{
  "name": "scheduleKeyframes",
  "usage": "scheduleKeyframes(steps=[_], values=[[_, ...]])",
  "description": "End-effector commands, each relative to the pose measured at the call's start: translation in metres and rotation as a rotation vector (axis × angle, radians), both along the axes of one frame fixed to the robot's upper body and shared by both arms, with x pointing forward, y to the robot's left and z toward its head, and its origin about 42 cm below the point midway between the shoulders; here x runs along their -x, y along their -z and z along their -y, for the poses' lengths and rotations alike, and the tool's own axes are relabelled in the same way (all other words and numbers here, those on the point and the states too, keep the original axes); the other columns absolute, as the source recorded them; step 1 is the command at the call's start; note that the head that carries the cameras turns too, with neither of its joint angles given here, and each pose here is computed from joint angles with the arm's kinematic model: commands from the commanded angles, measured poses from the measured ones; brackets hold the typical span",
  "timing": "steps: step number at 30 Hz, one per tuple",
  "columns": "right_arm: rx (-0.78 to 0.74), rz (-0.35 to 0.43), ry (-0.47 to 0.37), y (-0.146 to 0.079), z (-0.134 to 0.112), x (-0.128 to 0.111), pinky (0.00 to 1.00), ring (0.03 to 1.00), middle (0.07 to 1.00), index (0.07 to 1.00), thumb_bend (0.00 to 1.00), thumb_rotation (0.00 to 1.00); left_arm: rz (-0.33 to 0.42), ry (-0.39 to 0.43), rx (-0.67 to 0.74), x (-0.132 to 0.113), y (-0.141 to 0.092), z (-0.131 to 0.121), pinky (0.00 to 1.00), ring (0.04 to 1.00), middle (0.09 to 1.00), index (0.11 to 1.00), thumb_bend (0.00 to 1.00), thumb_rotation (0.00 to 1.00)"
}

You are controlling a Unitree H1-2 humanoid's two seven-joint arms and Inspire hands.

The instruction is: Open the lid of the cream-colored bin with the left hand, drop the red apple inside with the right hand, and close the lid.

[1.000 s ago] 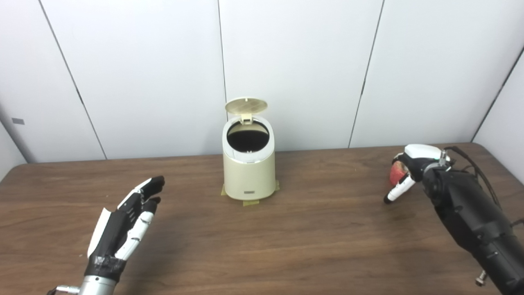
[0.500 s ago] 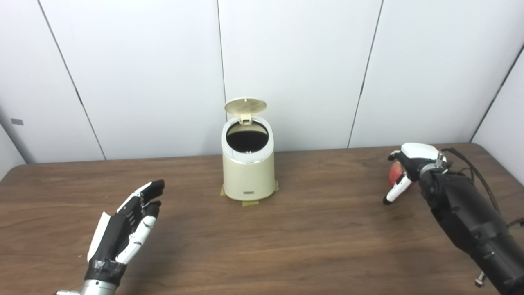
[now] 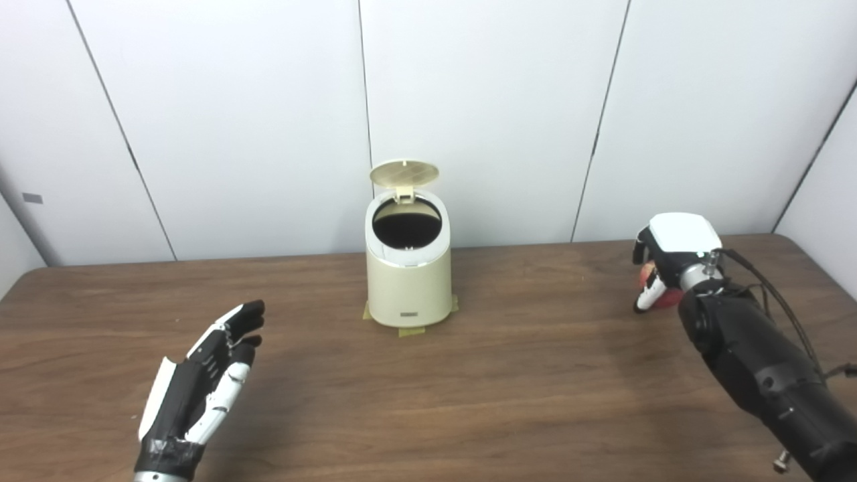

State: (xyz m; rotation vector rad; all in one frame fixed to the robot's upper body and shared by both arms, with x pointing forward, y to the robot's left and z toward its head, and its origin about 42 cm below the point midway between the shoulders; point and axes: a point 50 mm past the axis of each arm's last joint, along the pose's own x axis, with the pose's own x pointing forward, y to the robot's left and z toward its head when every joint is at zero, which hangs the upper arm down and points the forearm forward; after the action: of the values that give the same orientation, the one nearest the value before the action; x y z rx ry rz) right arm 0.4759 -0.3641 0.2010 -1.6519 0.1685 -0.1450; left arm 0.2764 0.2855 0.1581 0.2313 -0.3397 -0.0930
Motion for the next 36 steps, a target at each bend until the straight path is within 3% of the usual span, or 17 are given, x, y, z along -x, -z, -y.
scheduleKeyframes(steps=[1, 11, 17, 24, 32, 36], values=[[0.014, 0.081, 0.003, -0.021, 0.008, -0.008, 0.34, 0.392, 0.476, 0.526, 0.52, 0.00, 0.103, -0.001, -0.006, -0.006, -0.019, -0.001, 0.83, 0.876, 0.882, 0.850, 0.41, 0.70], [-0.042, 0.078, 0.027, -0.029, -0.002, -0.009, 0.34, 0.388, 0.494, 0.514, 0.52, 0.00, 0.121, -0.028, 0.012, -0.007, -0.021, 0.000, 0.81, 0.874, 0.873, 0.837, 0.41, 0.69], [-0.104, 0.104, -0.012, -0.052, -0.031, -0.002, 0.26, 0.355, 0.450, 0.533, 0.51, 0.00, 0.103, -0.022, 0.025, -0.008, -0.019, 0.000, 0.80, 0.865, 0.868, 0.834, 0.42, 0.69], [-0.102, 0.173, -0.259, -0.087, -0.066, 0.018, 0.29, 0.390, 0.477, 0.505, 0.52, 0.00, 0.097, -0.017, 0.020, -0.009, -0.015, 0.000, 0.80, 0.863, 0.870, 0.837, 0.39, 0.67], [-0.152, 0.236, -0.438, -0.130, -0.120, 0.056, 0.28, 0.414, 0.491, 0.490, 0.52, 0.00, 0.093, -0.018, 0.021, -0.011, -0.014, 0.003, 0.80, 0.856, 0.869, 0.837, 0.40, 0.65], [-0.107, 0.273, -0.570, -0.143, -0.142, 0.071, 0.27, 0.417, 0.522, 0.487, 0.52, 0.00, 0.090, -0.023, 0.024, -0.011, -0.013, 0.004, 0.79, 0.856, 0.867, 0.835, 0.41, 0.63]])
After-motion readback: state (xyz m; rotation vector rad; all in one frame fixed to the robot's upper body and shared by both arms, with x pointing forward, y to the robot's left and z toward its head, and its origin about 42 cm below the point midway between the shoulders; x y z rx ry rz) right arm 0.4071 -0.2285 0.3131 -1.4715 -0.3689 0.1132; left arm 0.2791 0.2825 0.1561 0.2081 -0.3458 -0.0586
